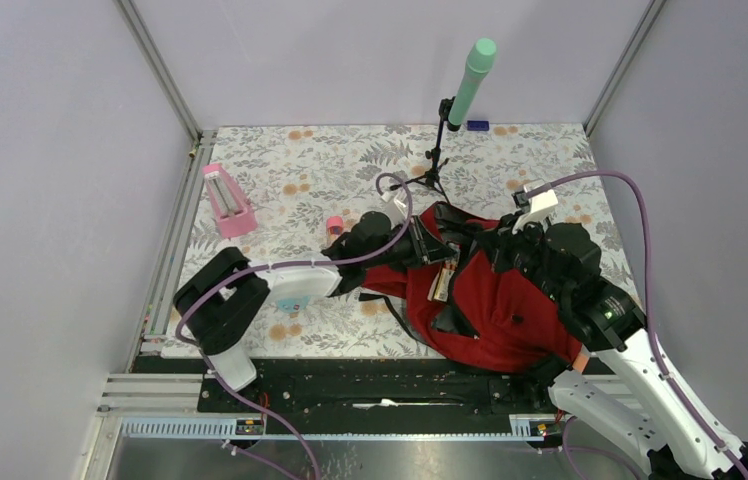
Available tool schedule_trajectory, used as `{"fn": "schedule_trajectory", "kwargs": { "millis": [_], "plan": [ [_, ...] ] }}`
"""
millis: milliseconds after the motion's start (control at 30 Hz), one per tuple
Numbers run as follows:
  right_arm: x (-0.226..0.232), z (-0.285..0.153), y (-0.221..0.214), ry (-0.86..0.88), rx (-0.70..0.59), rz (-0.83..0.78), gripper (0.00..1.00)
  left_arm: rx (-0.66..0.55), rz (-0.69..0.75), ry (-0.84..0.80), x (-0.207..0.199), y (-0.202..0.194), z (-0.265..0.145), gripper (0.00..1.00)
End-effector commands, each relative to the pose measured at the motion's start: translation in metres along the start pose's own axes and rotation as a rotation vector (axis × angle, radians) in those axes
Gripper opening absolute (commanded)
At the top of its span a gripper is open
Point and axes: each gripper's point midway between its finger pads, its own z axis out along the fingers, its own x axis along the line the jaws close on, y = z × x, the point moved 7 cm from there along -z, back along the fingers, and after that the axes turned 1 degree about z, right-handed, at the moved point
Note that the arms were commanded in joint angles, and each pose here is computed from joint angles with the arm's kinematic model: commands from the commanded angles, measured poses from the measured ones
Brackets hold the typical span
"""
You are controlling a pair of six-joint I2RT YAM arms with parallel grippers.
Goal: Pack the student bag
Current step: Place the book in the student bag.
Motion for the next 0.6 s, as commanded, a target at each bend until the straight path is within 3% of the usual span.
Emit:
{"fn": "schedule_trajectory", "kwargs": {
  "millis": [0,367,567],
  "plan": [
    [0.005,0.001,0.020,0.021,-0.090,0.015,0.00,-0.049,0.015,-0.158,-0.040,0.008,0.018,0.00],
    [0.005,0.007,0.016,0.022,-0.079,0.020,0.00,-0.006,0.043,-0.074,-0.010,-0.012,0.054,0.00],
    [0.004,0.007,0.015,0.013,-0.081,0.019,0.00,0.036,0.147,0.006,-0.003,-0.023,0.068,0.00]
  ]
}}
